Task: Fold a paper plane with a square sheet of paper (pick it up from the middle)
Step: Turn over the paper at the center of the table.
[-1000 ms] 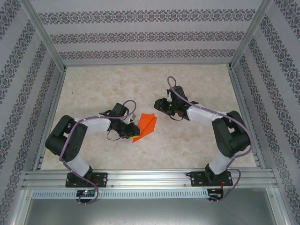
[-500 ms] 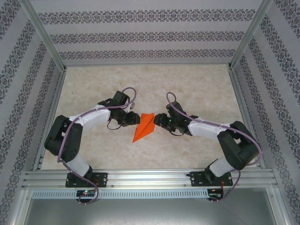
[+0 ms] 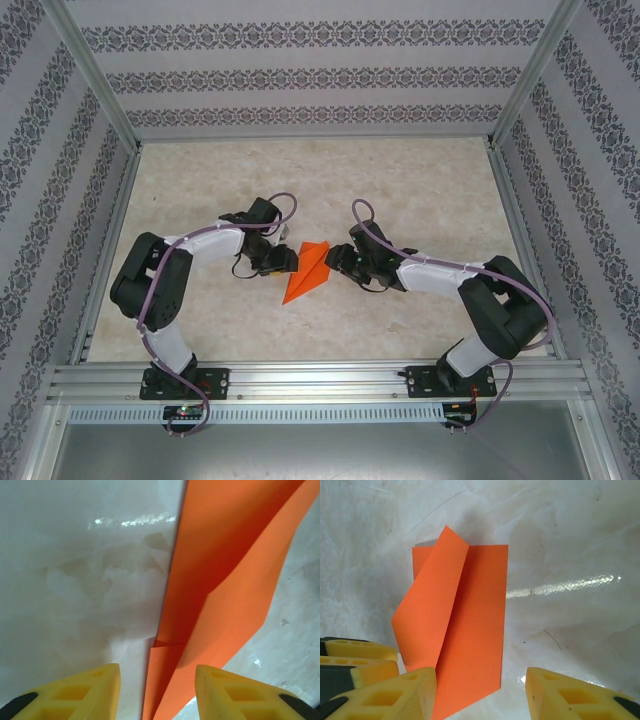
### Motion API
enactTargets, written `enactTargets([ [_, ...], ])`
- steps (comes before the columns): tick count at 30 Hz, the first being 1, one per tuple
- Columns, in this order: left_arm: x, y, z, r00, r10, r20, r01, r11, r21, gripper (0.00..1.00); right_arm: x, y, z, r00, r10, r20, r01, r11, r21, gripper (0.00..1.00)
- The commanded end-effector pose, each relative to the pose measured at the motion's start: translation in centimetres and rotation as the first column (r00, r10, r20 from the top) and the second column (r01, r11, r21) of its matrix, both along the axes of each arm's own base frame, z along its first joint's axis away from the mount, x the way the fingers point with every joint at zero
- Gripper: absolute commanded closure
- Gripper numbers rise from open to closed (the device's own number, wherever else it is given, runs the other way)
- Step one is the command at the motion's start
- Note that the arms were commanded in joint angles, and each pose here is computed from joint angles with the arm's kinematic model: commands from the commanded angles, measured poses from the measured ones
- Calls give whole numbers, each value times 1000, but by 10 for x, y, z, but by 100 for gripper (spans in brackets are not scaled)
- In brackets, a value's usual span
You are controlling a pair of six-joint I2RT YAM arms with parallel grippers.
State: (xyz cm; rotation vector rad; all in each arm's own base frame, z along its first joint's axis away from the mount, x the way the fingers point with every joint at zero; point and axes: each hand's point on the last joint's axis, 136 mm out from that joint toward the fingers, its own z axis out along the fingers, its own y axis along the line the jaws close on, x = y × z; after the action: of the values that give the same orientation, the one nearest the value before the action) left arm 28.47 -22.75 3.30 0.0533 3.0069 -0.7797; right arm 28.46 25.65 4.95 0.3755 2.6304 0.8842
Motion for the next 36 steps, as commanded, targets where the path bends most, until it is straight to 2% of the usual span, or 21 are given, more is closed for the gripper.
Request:
enactTargets([
  [1, -4, -2, -2, 999, -41, -6, 41, 999, 27, 55, -2, 2, -6, 1000, -15, -3, 15, 1000, -6, 49],
  [18, -15, -8, -17, 998, -54, -45, 56, 998, 33, 59, -7, 14, -11, 999, 10, -33, -10, 1000, 19, 49],
  [36, -24, -21, -19, 995, -72, -62, 73, 997, 7, 61, -8, 33, -15, 998, 36, -54, -32, 998, 61, 54],
])
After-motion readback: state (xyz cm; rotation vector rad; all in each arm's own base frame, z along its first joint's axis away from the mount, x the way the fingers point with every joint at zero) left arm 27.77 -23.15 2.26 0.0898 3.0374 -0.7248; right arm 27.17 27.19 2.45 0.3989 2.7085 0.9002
